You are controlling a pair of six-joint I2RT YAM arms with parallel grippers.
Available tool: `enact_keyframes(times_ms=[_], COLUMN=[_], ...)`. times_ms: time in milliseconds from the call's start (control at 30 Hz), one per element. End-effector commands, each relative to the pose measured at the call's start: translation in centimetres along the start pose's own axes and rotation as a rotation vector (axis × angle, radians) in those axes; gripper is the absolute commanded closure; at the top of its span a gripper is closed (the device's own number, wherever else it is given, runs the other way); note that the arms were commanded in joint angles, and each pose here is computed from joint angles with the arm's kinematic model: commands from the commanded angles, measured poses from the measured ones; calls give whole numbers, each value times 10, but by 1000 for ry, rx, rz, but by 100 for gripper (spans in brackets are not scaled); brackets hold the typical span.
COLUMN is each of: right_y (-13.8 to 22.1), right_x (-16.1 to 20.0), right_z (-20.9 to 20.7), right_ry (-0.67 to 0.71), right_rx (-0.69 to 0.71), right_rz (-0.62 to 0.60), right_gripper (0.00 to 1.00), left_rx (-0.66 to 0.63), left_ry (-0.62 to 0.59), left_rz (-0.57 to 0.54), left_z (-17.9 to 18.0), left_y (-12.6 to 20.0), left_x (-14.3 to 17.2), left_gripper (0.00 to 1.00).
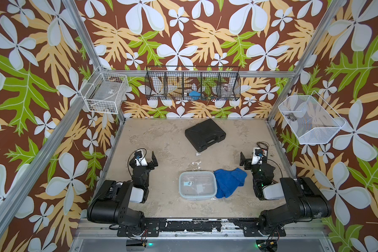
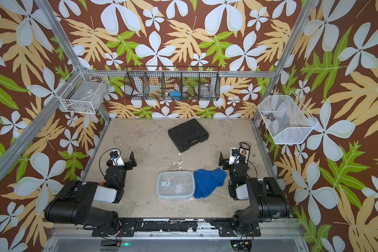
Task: Wipe the insides of the lunch boxes
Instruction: Move the lunch box to the center of the board.
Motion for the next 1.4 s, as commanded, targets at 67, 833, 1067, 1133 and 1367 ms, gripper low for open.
enact_keyframes(times_ms=[67, 833, 1067, 1133, 1367], right_y=[-1, -62, -61, -55, -35], right_x=[-3, -87, -80, -76, -70], right_z=[0, 6, 19, 23, 51], right_ry=[0, -179, -214, -241, -296], right_rx=[-9, -106, -260, -289, -442], right_rz=[-14, 414, 670, 698, 749], right_gripper=[0, 8, 14, 16, 19], left_rx=[7, 124, 161, 171, 250], left_ry=[2, 243, 327, 343, 374], left_rz=[-15, 333, 471, 514, 636], left_z=[-1, -38, -45, -48, -63], left_y=[-1, -63, -46, -41, -26], left_x=[-3, -82, -68, -62, -49], left_gripper=[0, 0, 0, 0, 0])
Point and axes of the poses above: each gripper's point midway between its finger pads, its own y axis back along the fingers, its own z axis along the line the jaws close on, x = y × z, the point moved 10 cm from there along y, back along the fingers, and after that the axes turned 2 degrees about -y, right-handed, at the moved point
